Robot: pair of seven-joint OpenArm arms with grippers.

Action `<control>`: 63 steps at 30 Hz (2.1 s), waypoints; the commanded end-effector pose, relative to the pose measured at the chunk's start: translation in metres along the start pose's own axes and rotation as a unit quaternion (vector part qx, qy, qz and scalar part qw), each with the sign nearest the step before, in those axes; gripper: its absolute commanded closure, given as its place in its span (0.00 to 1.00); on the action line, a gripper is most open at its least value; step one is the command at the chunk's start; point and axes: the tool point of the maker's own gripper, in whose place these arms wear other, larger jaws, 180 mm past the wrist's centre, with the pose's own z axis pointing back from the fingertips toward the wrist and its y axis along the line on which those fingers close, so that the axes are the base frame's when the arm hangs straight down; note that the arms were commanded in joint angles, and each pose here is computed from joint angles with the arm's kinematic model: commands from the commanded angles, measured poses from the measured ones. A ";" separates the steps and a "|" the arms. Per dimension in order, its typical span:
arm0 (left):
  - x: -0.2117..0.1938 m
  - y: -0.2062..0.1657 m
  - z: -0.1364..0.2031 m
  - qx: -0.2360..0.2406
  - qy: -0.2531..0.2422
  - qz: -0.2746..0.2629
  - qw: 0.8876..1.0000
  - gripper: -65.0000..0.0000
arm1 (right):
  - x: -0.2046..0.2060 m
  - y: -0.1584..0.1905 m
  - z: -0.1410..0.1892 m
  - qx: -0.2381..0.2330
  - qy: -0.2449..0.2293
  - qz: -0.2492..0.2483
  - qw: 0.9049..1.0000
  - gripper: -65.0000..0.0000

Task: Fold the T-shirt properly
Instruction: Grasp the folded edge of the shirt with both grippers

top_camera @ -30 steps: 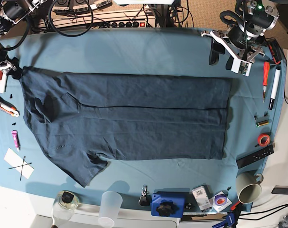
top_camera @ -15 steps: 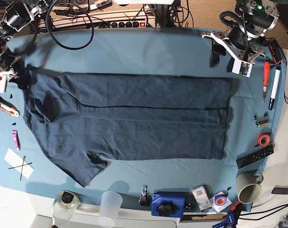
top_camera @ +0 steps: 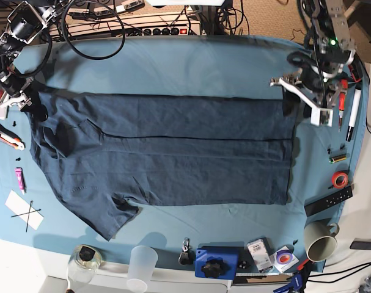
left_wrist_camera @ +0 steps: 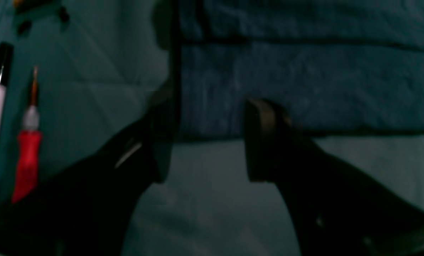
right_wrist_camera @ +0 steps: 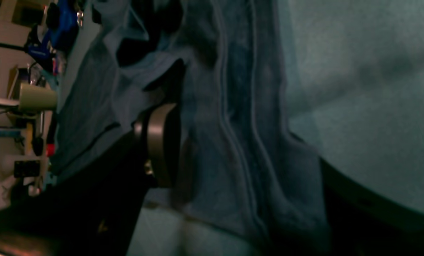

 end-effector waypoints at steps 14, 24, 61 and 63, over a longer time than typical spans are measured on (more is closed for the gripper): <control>0.009 0.020 -0.006 -0.028 -0.012 0.085 0.996 0.66 | -0.012 -0.016 0.012 -0.043 0.067 0.017 0.997 0.53; -0.021 0.024 -0.025 -0.163 0.017 0.222 0.961 0.68 | -0.011 -0.016 0.014 -0.045 0.069 0.018 0.996 0.53; -0.036 0.024 -0.053 -0.133 0.048 0.182 0.973 1.00 | 0.006 0.003 0.007 -0.002 0.039 0.013 0.999 1.00; -0.039 0.022 -0.053 -0.137 0.055 0.177 0.973 1.00 | 0.007 0.005 0.006 0.000 0.041 0.015 0.999 1.00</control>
